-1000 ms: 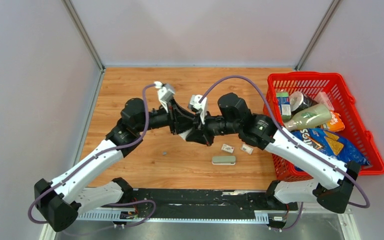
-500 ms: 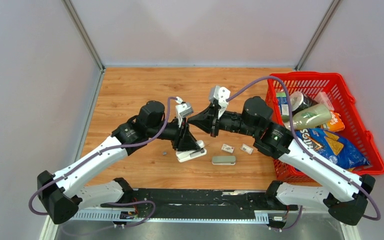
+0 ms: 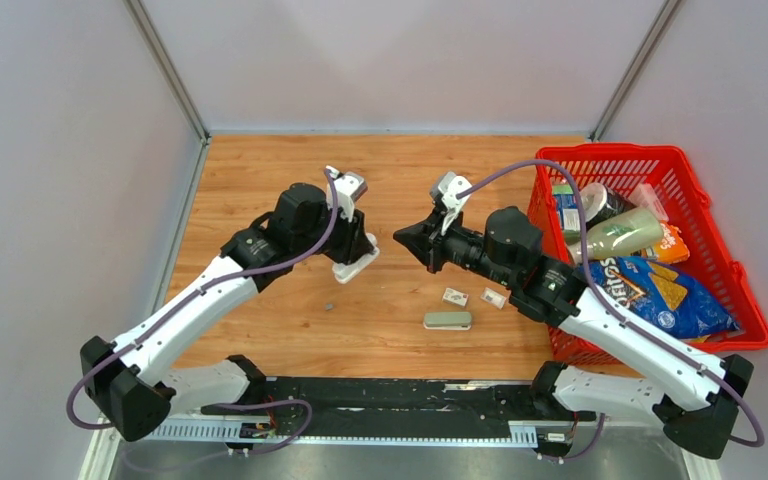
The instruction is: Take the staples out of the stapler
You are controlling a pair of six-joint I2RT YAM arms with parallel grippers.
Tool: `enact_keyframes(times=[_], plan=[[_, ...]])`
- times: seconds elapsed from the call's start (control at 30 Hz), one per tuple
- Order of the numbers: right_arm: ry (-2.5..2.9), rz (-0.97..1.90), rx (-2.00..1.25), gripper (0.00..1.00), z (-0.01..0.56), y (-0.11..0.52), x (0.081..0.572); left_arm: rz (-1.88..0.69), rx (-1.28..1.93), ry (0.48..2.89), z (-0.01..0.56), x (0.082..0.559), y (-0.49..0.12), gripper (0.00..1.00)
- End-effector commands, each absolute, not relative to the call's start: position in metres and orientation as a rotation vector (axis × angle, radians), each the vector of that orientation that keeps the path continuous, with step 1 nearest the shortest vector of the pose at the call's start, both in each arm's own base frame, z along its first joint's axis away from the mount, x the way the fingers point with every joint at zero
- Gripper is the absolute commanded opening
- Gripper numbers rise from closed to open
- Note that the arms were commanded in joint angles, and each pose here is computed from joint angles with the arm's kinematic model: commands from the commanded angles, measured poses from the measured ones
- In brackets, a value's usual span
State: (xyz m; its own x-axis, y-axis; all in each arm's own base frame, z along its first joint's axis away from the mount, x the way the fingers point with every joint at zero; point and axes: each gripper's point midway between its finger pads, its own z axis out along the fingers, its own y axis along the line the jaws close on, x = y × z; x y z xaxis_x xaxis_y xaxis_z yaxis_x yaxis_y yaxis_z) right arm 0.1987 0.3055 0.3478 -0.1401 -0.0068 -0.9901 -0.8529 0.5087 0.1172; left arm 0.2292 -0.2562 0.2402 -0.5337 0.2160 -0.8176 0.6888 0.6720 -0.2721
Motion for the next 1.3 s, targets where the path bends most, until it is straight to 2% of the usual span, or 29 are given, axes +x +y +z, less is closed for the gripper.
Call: enact_keyframes(times=[0.0, 0.63, 0.97, 1.13, 1.27], plan=[[1.630, 0.813, -0.660, 0.00, 0.332, 0.298, 0.215, -0.524, 0.500, 2.067, 0.246, 0.282, -0.225, 0.00], [1.825, 0.900, -0.565, 0.00, 0.260, 0.314, 0.215, -0.110, 0.063, 1.976, 0.214, 0.398, -0.158, 0.00], [1.842, 0.891, -0.558, 0.00, 0.248, 0.312, 0.215, 0.004, 0.031, 2.129, 0.127, 0.436, -0.147, 0.00], [1.849, 0.898, -0.569, 0.00, 0.245, 0.312, 0.212, -0.001, 0.010, 2.203, 0.085, 0.431, -0.146, 0.00], [1.865, 0.902, -0.575, 0.00, 0.240, 0.314, 0.212, -0.034, -0.029, 2.298, 0.031, 0.408, -0.143, 0.00]])
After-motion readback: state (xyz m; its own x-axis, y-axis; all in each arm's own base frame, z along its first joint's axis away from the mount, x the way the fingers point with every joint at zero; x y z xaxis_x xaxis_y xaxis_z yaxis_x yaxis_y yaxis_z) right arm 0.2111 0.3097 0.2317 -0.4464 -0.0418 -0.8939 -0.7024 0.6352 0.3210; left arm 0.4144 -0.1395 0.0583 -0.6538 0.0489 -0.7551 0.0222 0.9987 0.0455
